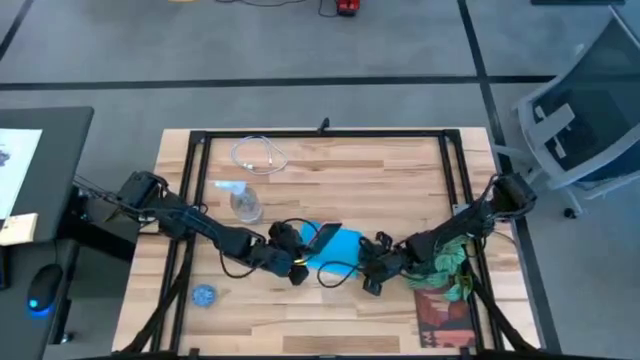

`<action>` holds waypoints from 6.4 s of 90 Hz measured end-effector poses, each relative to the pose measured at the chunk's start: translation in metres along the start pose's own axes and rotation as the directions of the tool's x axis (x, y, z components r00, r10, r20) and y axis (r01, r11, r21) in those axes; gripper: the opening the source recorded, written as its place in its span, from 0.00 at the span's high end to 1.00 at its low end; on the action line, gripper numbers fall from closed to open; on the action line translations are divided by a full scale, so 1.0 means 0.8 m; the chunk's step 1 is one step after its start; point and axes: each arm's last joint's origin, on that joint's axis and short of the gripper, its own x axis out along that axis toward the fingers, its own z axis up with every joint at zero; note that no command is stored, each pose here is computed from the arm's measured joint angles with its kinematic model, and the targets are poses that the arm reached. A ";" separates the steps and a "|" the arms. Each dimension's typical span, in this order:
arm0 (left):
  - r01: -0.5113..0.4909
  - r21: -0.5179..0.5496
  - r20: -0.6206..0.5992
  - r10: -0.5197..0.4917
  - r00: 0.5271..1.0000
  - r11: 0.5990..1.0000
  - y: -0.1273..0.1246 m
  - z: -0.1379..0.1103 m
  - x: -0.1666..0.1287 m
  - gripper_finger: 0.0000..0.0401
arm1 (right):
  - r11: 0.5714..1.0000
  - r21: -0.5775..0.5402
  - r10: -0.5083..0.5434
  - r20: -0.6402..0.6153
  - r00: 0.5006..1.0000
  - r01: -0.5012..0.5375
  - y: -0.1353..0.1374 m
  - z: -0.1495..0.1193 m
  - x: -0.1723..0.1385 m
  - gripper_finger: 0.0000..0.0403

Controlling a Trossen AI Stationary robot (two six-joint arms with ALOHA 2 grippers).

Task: Apply microfiber cloth
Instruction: Wipe the front of the cellphone with a microfiber cloth

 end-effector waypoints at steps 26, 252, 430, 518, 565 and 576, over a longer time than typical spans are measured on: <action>0.029 -0.020 -0.190 -0.033 0.981 0.999 0.021 0.015 0.023 0.98 | 0.999 -0.045 -0.008 0.133 0.991 0.014 -0.002 0.011 0.031 0.66; 0.212 0.120 -0.192 -0.187 0.963 0.970 -0.008 -0.008 0.050 0.99 | 0.848 -0.321 -0.129 0.647 0.752 0.422 0.042 0.058 0.073 1.00; 0.213 0.130 -0.215 -0.183 0.959 0.968 -0.009 -0.011 0.048 0.98 | 0.794 -0.198 -0.284 0.715 0.639 0.575 0.042 0.092 0.013 1.00; 0.182 0.105 -0.235 -0.153 0.960 0.978 -0.006 -0.014 0.048 1.00 | 0.953 -0.188 -0.091 0.572 0.815 0.238 0.039 0.092 -0.043 0.85; 0.118 0.054 -0.195 -0.105 0.975 0.992 0.005 -0.009 0.054 0.92 | 0.892 0.400 0.213 0.036 0.976 -0.210 -0.141 0.130 0.044 0.39; 0.126 -0.030 -0.181 -0.130 0.975 0.992 0.019 -0.022 0.062 0.81 | 0.871 0.434 0.251 0.006 0.968 -0.229 -0.148 0.126 0.057 0.39</action>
